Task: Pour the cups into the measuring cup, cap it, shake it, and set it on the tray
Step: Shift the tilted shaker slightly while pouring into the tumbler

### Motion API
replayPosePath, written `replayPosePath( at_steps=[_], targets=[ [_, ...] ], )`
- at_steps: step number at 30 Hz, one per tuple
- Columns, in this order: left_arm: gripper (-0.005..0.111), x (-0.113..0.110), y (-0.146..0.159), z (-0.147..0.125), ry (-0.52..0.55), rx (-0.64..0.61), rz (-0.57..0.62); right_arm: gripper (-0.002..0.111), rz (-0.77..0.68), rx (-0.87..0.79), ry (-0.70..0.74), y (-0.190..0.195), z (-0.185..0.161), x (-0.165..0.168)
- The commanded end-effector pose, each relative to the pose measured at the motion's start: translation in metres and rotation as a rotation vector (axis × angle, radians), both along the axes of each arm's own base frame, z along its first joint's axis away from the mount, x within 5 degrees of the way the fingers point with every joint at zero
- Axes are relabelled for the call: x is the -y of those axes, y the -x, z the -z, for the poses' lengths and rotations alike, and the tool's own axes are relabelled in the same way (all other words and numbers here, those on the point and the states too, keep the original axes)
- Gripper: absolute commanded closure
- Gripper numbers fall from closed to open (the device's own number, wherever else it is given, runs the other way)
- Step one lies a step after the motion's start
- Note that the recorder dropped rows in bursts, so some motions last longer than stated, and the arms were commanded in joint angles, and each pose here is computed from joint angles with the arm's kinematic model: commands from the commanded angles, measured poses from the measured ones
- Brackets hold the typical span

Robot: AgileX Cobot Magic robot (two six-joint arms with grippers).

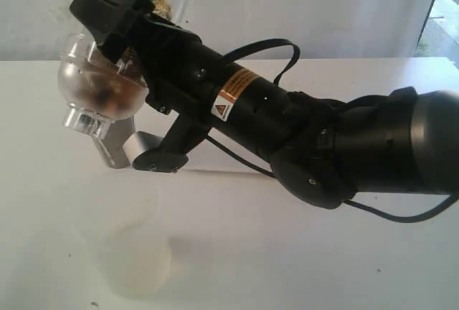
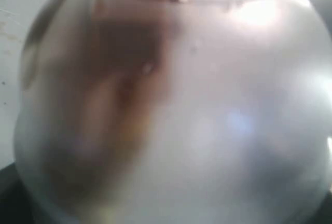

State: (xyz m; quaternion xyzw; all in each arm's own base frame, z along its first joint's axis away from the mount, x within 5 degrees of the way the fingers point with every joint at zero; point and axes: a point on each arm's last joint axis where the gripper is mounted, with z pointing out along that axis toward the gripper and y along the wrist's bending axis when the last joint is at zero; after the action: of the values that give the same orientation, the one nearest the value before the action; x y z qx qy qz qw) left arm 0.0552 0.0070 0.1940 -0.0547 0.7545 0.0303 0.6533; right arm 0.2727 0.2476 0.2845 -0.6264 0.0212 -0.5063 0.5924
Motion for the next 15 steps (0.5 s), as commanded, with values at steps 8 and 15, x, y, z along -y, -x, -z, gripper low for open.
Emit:
replayPosePath(
  at_steps=[8, 15],
  targets=[
    [0.106, 0.0, 0.0, 0.002, 0.002, -0.001, 0.001, 0.108, -0.032, 0.094, -0.024, 0.005, -0.01, -0.001],
    [0.106, 0.0, 0.0, 0.002, 0.002, -0.001, 0.001, 0.108, -0.054, 0.085, 0.019, 0.009, 0.0, -0.001]
  ],
)
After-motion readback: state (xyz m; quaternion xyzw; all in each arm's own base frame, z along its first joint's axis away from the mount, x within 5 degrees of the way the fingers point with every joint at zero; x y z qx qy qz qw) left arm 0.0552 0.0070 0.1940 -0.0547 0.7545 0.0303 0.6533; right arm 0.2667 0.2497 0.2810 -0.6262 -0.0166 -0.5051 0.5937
